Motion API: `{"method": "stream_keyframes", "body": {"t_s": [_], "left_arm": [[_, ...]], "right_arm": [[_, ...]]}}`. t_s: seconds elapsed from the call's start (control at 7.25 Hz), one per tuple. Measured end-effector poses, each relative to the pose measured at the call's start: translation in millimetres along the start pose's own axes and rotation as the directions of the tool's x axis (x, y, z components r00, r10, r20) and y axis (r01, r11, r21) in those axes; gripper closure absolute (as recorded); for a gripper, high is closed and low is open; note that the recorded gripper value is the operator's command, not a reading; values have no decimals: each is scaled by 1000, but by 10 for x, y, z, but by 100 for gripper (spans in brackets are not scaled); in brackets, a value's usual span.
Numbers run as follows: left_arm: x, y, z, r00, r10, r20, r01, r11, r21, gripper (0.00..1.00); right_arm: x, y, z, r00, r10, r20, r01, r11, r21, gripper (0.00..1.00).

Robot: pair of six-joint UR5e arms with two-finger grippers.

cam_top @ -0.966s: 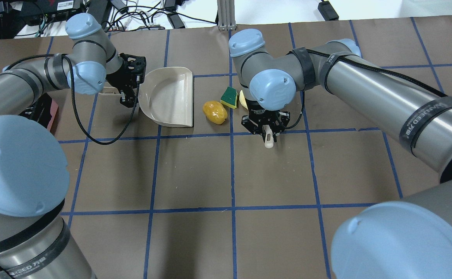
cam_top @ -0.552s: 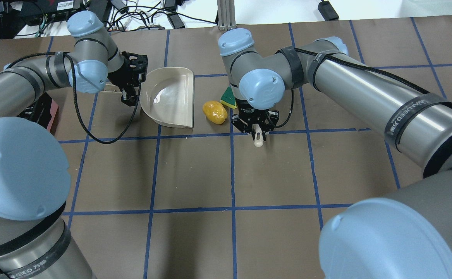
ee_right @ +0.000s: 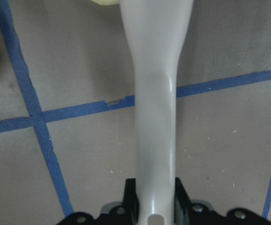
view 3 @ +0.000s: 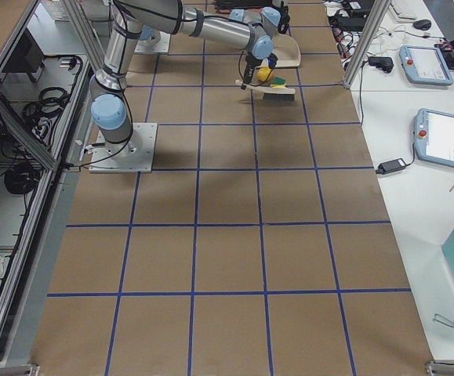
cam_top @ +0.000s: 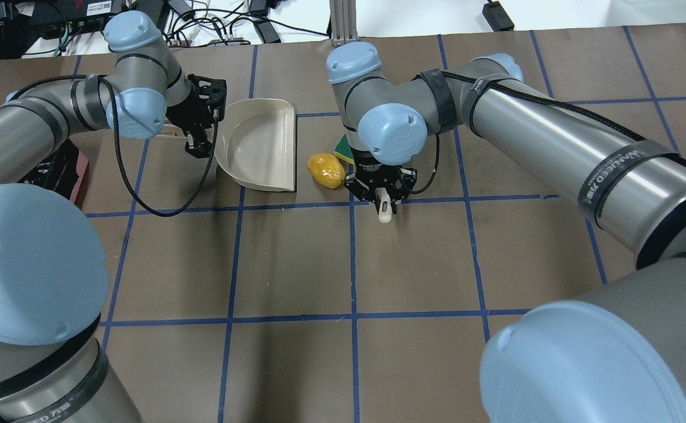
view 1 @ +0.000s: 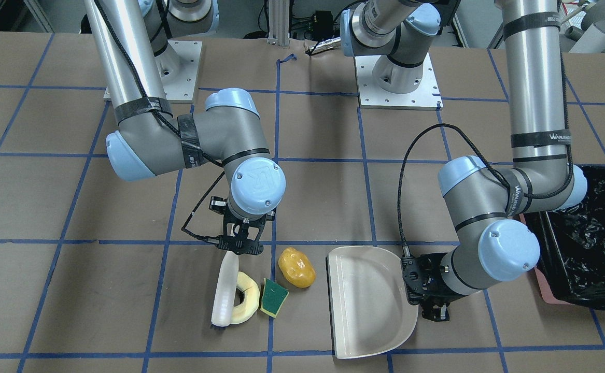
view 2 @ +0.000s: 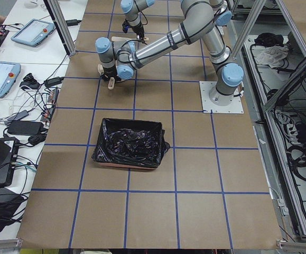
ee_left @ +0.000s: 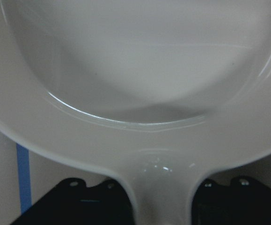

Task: Sweep and dump trash into bin
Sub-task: 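Sweep the potato, sponge and food piece toward the dustpan with the brush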

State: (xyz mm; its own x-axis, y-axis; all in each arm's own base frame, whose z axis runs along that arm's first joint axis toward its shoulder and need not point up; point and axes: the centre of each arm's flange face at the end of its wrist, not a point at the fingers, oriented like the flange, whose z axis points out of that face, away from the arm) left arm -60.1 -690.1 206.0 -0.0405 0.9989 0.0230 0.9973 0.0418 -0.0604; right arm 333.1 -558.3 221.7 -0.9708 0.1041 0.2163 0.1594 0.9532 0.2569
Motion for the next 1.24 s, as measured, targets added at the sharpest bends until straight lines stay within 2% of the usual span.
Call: {"method": "stream_keyframes", "body": {"t_s": [0.55,1.24], "left_arm": [[7,-19,28,1000,6,-6,-6,1000,-30,99],[8,-27,43,1000,7,-10,-7,999,-32,98]], "right_arm": [[-104,58,5,1000,2,5,-2,1000,-2,93],[-366,235,10,1000,20,18,-20,1000,-6,93]]}}
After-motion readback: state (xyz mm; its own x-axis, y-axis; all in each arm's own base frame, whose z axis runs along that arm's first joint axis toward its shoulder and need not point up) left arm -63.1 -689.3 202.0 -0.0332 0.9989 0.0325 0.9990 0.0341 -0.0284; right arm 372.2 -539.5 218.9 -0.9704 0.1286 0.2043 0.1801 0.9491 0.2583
